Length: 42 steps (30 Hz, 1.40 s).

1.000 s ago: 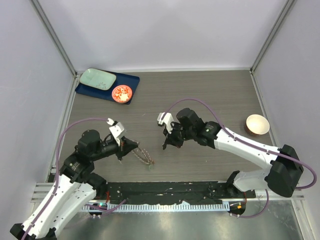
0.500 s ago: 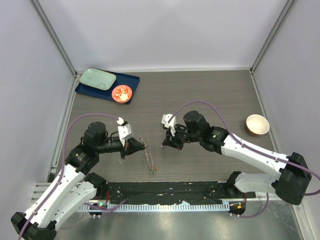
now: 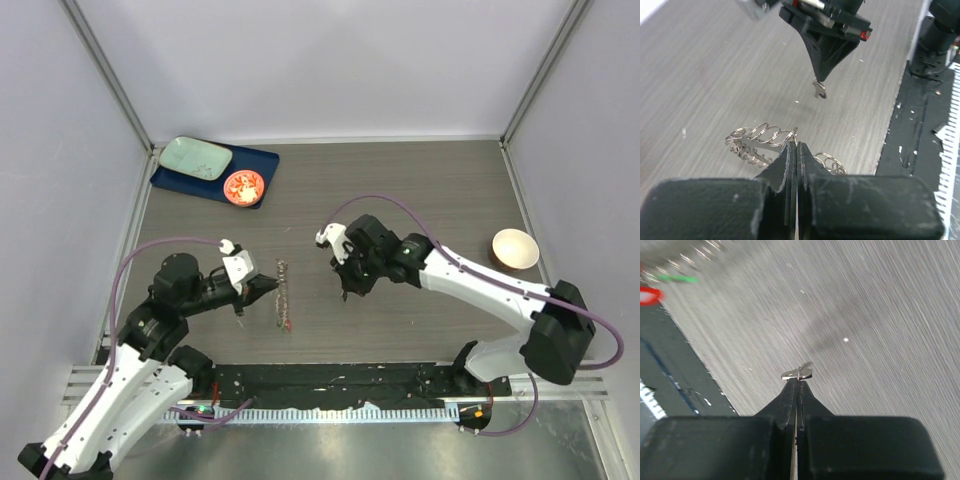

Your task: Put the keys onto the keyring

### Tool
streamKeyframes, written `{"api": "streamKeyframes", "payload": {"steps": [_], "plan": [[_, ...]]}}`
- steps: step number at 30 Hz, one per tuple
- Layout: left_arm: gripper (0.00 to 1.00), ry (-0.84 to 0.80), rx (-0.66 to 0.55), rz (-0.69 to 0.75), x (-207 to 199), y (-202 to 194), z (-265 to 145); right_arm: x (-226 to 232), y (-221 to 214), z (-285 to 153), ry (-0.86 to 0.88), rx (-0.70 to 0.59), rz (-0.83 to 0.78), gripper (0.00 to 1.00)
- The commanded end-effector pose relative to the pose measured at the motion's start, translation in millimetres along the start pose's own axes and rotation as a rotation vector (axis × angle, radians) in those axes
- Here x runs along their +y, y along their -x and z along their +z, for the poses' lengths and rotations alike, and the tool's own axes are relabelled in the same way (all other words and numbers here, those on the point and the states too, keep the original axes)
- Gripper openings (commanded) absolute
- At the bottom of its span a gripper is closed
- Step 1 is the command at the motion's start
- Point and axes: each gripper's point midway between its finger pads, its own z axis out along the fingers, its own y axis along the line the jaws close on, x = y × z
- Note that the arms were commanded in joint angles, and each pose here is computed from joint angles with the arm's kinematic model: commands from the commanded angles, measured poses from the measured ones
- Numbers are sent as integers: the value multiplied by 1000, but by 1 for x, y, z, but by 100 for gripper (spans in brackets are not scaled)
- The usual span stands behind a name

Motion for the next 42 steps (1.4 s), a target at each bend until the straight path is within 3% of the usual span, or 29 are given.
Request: {"api": "streamKeyframes", "payload": {"steps": [1, 7, 14, 18, 25, 38, 42], "plan": [[0, 161, -45, 63, 21, 15, -16, -30, -48, -6, -162, 333, 31, 1], [0, 262, -65, 61, 30, 15, -30, -65, -70, -13, -278, 688, -71, 1], [0, 297, -90, 71, 32, 20, -37, -72, -47, 17, -203, 834, -174, 1], [0, 295, -98, 74, 31, 21, -37, -73, -58, 47, -168, 945, -221, 1], [0, 290, -97, 68, 30, 20, -36, -73, -49, 76, -158, 960, -295, 2], [0, 291, -90, 63, 31, 18, -35, -72, -38, 97, -145, 891, -339, 34], [0, 291, -88, 61, 32, 18, -35, -65, -5, 88, -152, 740, -340, 41]]}}
